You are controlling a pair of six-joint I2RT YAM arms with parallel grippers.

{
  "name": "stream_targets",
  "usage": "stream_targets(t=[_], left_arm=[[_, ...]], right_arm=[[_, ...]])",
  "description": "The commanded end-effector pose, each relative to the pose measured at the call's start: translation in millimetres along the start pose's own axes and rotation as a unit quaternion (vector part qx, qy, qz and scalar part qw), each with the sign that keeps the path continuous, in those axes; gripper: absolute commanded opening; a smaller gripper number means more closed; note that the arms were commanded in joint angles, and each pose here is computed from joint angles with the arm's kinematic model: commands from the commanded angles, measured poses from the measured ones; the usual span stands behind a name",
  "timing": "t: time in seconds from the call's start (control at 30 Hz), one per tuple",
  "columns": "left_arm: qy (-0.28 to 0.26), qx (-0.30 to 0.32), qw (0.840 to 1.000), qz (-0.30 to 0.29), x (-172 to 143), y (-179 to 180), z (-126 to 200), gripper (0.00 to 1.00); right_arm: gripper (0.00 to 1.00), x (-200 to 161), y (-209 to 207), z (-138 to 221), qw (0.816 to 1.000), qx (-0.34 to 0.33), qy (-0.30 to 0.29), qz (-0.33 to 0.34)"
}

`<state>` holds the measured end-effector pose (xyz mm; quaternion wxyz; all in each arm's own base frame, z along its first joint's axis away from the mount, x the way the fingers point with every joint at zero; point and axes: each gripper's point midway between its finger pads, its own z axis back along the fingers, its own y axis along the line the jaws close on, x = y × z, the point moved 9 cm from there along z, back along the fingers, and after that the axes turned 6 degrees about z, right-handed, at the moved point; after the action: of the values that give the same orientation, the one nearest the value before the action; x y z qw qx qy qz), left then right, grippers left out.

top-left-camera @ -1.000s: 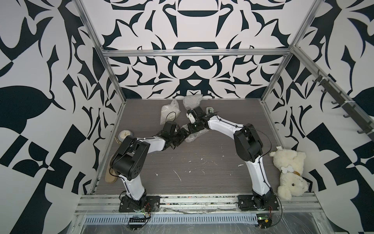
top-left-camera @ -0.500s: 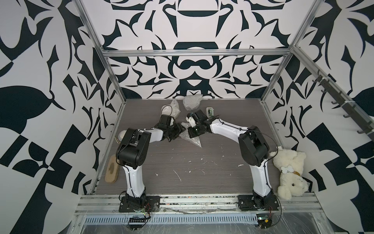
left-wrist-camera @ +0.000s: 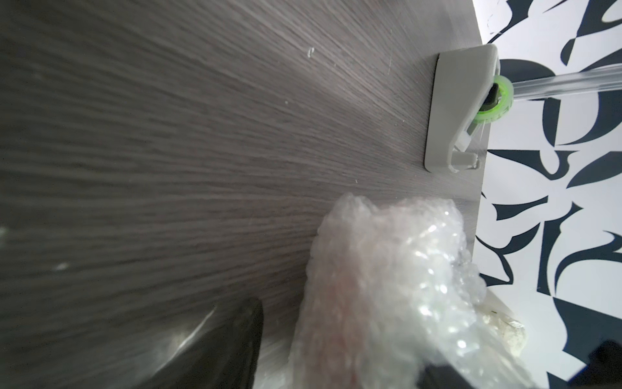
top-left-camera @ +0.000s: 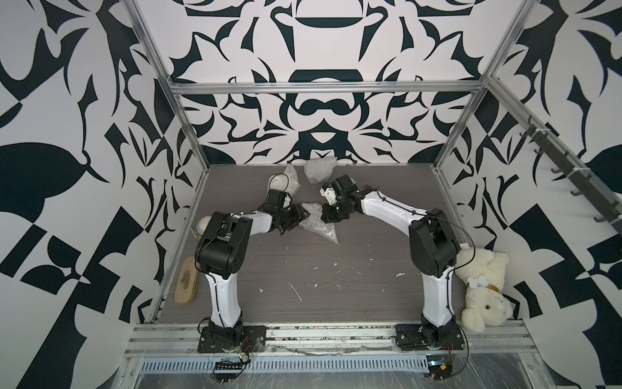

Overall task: Wrap bowls in bubble wrap
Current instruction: Wrap the bowl in bubble wrap.

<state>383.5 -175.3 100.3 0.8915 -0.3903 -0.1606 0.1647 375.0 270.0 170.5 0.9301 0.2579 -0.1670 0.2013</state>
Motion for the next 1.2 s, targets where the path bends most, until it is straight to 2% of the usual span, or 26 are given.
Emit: stream_targets(t=[0.0,0.2,0.4,0.63,0.77,0.87,1.03,1.07,1.1,1.17], left_arm=[[0.022,0.049,0.999,-0.001,-11.5,20.5,-12.0,0.59],[0.029,0.044,0.999,-0.008,-12.8,17.9,-12.2,0.57],[0.034,0.035,0.999,-0.013,-12.3,14.9,-12.4,0.57],[0.029,0.013,0.999,-0.028,-6.6,-8.4,3.7,0.57],[-0.014,0.040,0.998,-0.037,0.2,-25.7,29.3,0.70],[-0.049,0.044,0.997,-0.029,0.6,-34.6,50.1,0.74],[-0.089,0.008,0.996,0.006,-13.7,-37.7,73.1,0.78],[-0.091,-0.003,0.996,0.015,-20.3,-37.0,73.2,0.91],[-0.090,-0.015,0.996,0.025,-27.3,-36.5,71.9,0.96],[-0.077,-0.037,0.996,0.034,-38.0,-36.3,65.5,0.95]], right_arm=[[0.00,12.6,-8.0,-1.2,0.999,0.026,-0.001,-0.021],[0.00,24.3,-29.0,-22.7,0.998,0.033,0.000,-0.046],[0.07,26.8,-39.6,-30.7,0.998,0.010,0.012,-0.057],[0.09,17.5,-43.1,-35.3,0.997,0.005,0.036,-0.063],[0.09,14.4,-42.8,-35.3,0.997,0.006,0.043,-0.066],[0.08,12.2,-43.1,-35.5,0.996,0.006,0.046,-0.070],[0.08,9.3,-43.8,-35.8,0.996,0.005,0.040,-0.080],[0.08,9.2,-43.7,-35.8,0.996,0.007,0.038,-0.082],[0.08,9.1,-43.1,-35.7,0.996,0.007,0.038,-0.083],[0.08,10.5,-41.4,-34.3,0.996,0.008,0.036,-0.081]])
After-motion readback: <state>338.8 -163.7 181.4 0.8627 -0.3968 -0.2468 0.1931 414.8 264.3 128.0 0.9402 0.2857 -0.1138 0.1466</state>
